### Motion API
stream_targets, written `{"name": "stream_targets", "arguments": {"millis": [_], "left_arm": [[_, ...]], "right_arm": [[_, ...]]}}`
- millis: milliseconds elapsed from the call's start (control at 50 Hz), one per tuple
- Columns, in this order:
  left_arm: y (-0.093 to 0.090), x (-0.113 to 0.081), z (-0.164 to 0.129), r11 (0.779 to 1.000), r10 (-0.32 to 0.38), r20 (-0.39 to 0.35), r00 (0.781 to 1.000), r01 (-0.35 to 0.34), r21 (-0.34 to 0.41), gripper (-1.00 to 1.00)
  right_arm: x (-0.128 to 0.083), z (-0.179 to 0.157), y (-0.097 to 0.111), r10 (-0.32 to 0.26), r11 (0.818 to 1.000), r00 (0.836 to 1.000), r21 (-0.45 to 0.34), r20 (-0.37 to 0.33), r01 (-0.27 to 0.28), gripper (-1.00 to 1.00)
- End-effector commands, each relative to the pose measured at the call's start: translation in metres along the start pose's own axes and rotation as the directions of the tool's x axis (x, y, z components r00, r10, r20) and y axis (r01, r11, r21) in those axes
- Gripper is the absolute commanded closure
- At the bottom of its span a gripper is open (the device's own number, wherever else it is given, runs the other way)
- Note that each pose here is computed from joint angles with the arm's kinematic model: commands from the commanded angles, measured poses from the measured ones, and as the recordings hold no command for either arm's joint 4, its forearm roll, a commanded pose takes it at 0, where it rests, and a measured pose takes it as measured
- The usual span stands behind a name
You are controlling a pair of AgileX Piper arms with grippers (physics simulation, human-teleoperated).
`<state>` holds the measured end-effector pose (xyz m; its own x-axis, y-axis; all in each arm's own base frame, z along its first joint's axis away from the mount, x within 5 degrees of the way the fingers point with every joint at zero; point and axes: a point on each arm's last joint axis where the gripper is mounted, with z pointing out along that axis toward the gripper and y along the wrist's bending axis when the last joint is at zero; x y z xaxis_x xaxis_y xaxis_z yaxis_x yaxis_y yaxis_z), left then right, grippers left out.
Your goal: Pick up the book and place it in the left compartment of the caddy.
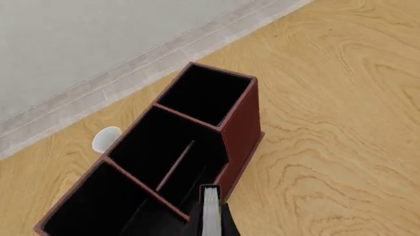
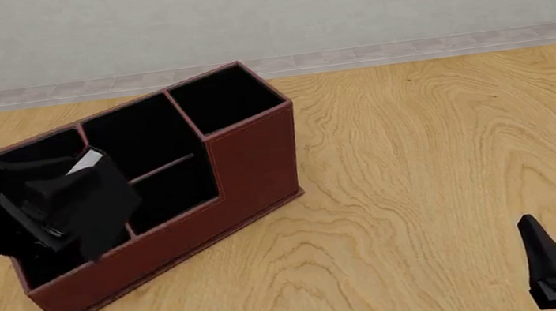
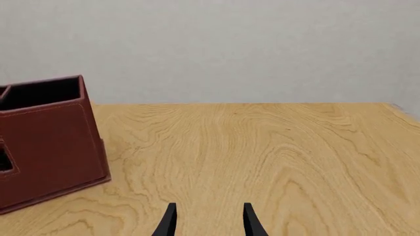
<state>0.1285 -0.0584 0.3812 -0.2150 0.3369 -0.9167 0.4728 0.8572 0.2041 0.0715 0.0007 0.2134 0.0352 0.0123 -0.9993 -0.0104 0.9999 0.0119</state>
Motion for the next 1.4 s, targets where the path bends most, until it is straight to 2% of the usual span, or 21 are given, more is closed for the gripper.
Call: {"name": "stream_targets", "arguments": {"millis": [20, 220, 380, 520, 820, 1400], "left_arm": [[0.019, -0.017, -0.005, 0.995, -0.006, 0.017, 1.0, 0.007, -0.102, 1.0], [0.035, -0.017, 0.004, 0.981, -0.026, -0.006, 1.0, 0.024, -0.191, 1.0], [0.05, -0.018, 0.007, 0.962, -0.062, -0.01, 0.998, 0.057, -0.267, 1.0], [0.057, -0.015, 0.007, 0.951, -0.082, -0.013, 0.997, 0.075, -0.301, 1.0], [0.066, 0.004, 0.02, 0.93, -0.132, -0.036, 0.991, 0.111, -0.349, 1.0], [0.078, 0.038, 0.051, 0.906, -0.216, -0.078, 0.973, 0.169, -0.389, 1.0]], "right_arm": [[0.0, -0.001, 0.0, 0.004, 1.0, 1.0, 0.001, 0.002, -0.004, -1.0], [-0.001, -0.001, 0.0, 0.008, 1.0, 1.0, 0.002, 0.005, -0.008, -1.0], [0.0, -0.002, 0.0, 0.01, 1.0, 1.0, 0.004, 0.007, -0.01, -1.0], [0.0, -0.002, 0.0, 0.01, 1.0, 1.0, 0.004, 0.007, -0.011, -1.0], [0.0, 0.0, 0.0, 0.005, 1.0, 1.0, 0.003, 0.001, -0.005, -1.0], [0.0, -0.001, 0.0, 0.001, 1.0, 1.0, 0.005, 0.003, -0.001, -1.0]]}}
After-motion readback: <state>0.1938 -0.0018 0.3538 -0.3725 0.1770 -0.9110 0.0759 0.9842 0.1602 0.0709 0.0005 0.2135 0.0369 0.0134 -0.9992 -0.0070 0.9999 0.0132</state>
